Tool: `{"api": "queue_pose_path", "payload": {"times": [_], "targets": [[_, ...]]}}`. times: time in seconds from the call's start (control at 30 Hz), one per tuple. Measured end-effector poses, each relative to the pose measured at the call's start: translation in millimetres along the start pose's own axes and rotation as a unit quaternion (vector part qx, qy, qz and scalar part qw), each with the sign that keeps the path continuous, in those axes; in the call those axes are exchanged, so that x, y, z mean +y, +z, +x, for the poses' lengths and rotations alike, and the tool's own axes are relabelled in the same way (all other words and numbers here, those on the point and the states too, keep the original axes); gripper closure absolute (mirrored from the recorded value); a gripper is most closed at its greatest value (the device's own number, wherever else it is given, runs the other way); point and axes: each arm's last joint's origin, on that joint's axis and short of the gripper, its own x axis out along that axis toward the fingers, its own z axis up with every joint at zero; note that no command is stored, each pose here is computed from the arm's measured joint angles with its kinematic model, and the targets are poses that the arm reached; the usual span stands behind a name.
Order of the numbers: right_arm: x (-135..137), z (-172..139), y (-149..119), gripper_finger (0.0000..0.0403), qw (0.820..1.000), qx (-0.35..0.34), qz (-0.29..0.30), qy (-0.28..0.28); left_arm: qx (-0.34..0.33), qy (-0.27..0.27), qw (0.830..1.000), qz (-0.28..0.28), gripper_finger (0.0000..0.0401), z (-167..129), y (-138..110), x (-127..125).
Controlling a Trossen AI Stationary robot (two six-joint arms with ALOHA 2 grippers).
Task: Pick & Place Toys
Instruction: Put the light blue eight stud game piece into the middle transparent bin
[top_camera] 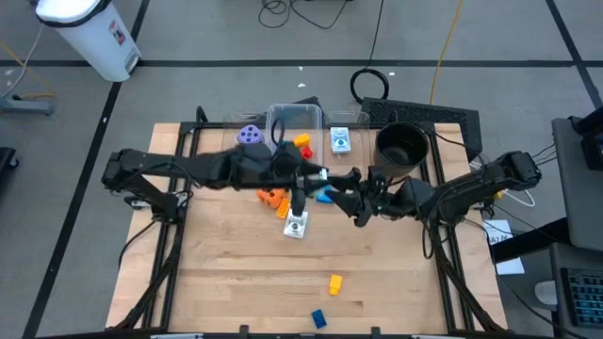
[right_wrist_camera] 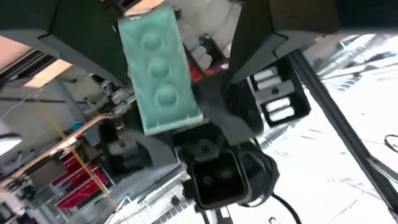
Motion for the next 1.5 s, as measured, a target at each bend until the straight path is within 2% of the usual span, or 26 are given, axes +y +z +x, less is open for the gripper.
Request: {"api": "queue_pose_path", "payload": {"times": [0.17, 0.33, 0.47, 0.63, 0.8, 1.03, 1.2, 1.37, 1.5], "targets": [[-16.2, 2.4, 17.0, 0.0115, 0.999, 0.015, -0.036, -0.021, 0.033, 0.042, 0.996, 0.069, 0.0252, -13.3, 33.4, 19.2], [-28.4, 0.9, 32.4, 0.0113, 0.997, 0.024, -0.055, -0.049, 0.063, 0.074, 0.99, 0.1, 0.0254, -25.9, 59.0, 58.3], [-39.3, 0.1, 41.0, 0.0116, 0.994, 0.028, -0.069, -0.08, 0.092, 0.085, 0.987, 0.1, 0.0247, -34.1, 66.9, 99.3], [-49.7, 0.1, 45.2, 0.0115, 0.99, 0.035, -0.08, -0.108, 0.146, 0.128, 0.976, 0.092, 0.0255, -40.3, 63.8, 154.8], [-59.5, -0.8, 42.6, 0.0117, 0.985, 0.059, -0.076, -0.14, 0.218, 0.149, 0.961, 0.08, 0.0254, -27.6, 43.7, 199.7], [-67.3, -3.6, 36.6, 0.0121, 0.977, 0.097, -0.081, -0.171, 0.315, 0.143, 0.936, 0.057, 0.0256, 9.6, -1.4, 239.6], [-73.6, -6.5, 33.1, 0.0121, 0.966, 0.129, -0.108, -0.194, 0.363, 0.141, 0.921, 0.03, 0.0259, 36.8, -35.1, 256.7], [-80.8, -12.9, 35.6, 0.0122, 0.954, 0.158, -0.127, -0.223, 0.404, 0.131, 0.905, 0.017, 0.0244, 59.7, -66.3, 261.7], [-84.7, -20.5, 41.6, 0.0122, 0.943, 0.176, -0.133, -0.247, 0.425, 0.14, 0.894, 0.006, 0.0255, 71.6, -85.7, 268.5]]}}
